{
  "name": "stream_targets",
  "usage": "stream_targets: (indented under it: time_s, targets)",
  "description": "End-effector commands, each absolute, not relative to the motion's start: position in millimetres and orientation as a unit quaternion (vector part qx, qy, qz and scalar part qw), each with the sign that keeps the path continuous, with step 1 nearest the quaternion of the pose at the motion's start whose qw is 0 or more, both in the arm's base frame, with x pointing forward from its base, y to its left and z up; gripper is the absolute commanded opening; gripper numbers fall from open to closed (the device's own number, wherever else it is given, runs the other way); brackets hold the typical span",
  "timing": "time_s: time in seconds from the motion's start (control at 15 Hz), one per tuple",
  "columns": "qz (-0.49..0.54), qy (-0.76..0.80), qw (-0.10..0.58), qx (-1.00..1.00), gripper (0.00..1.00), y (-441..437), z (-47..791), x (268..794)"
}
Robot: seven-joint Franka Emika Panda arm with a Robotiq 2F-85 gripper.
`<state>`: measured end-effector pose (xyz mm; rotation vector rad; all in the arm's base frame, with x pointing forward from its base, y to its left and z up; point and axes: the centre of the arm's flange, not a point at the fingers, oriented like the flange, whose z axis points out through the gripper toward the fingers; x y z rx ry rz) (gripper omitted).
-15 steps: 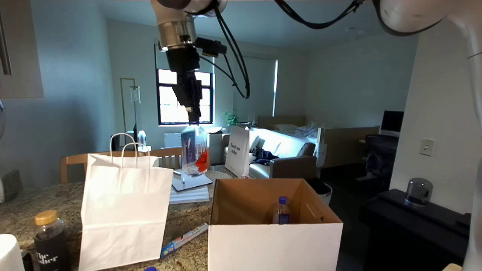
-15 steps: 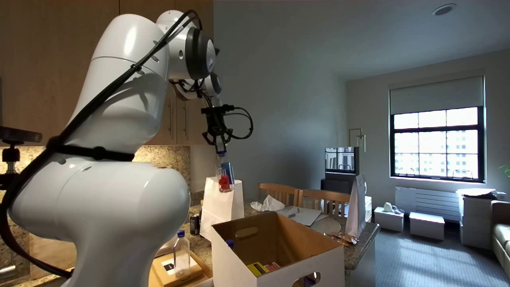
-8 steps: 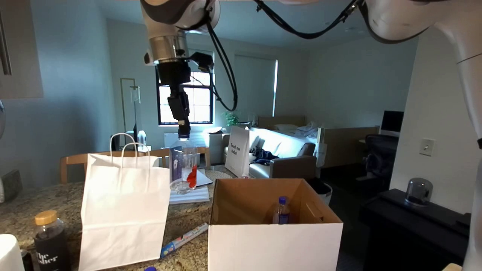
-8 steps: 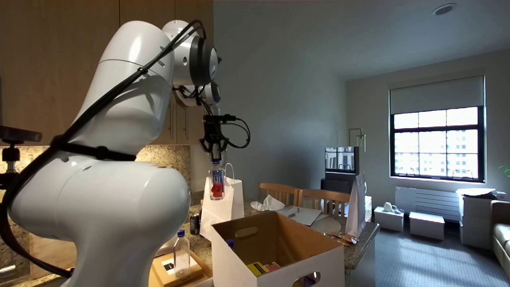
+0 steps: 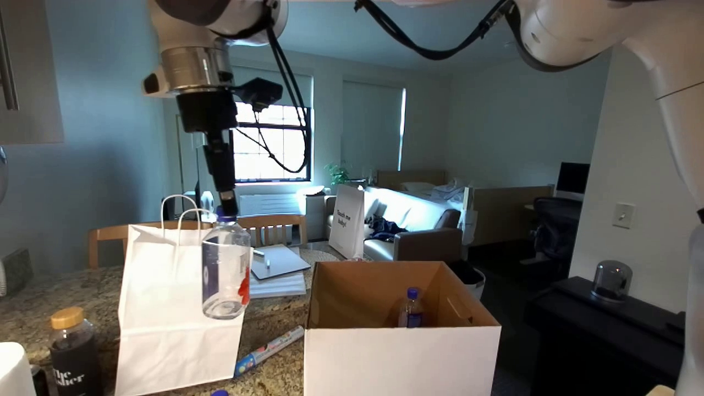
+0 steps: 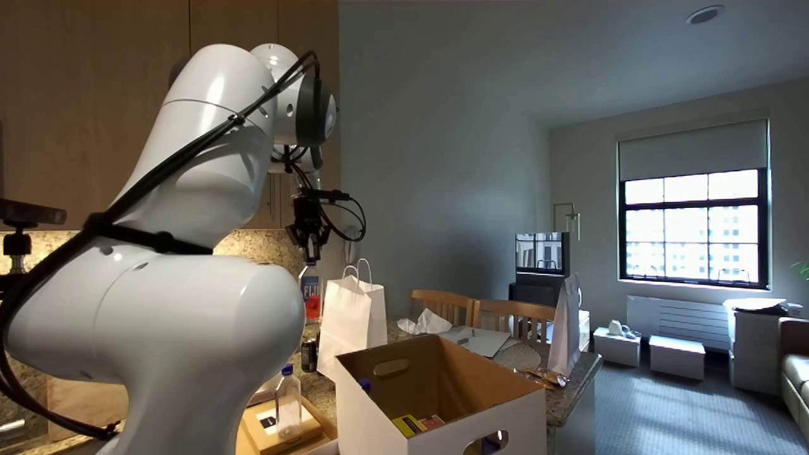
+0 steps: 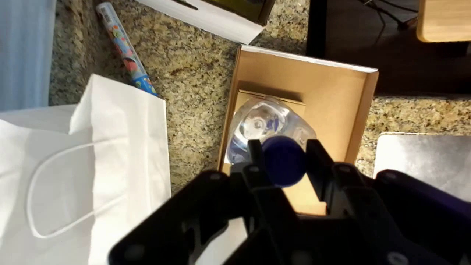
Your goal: Remove two bottles from the box
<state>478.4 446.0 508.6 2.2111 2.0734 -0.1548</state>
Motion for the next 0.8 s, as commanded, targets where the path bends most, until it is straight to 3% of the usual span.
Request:
stream_targets:
  time_s: [0.0,0.33,0.73]
  targets:
    - [-0.03,0.717,0.055,0.694,0.15,486.4,493.6,456.9]
    - [0.017,0.728,0.07,0.682,0.15,542.2,470.2,428.0]
    - [-0.013,0.728,0.041,0.685,0.15,570.3,401.8,428.7]
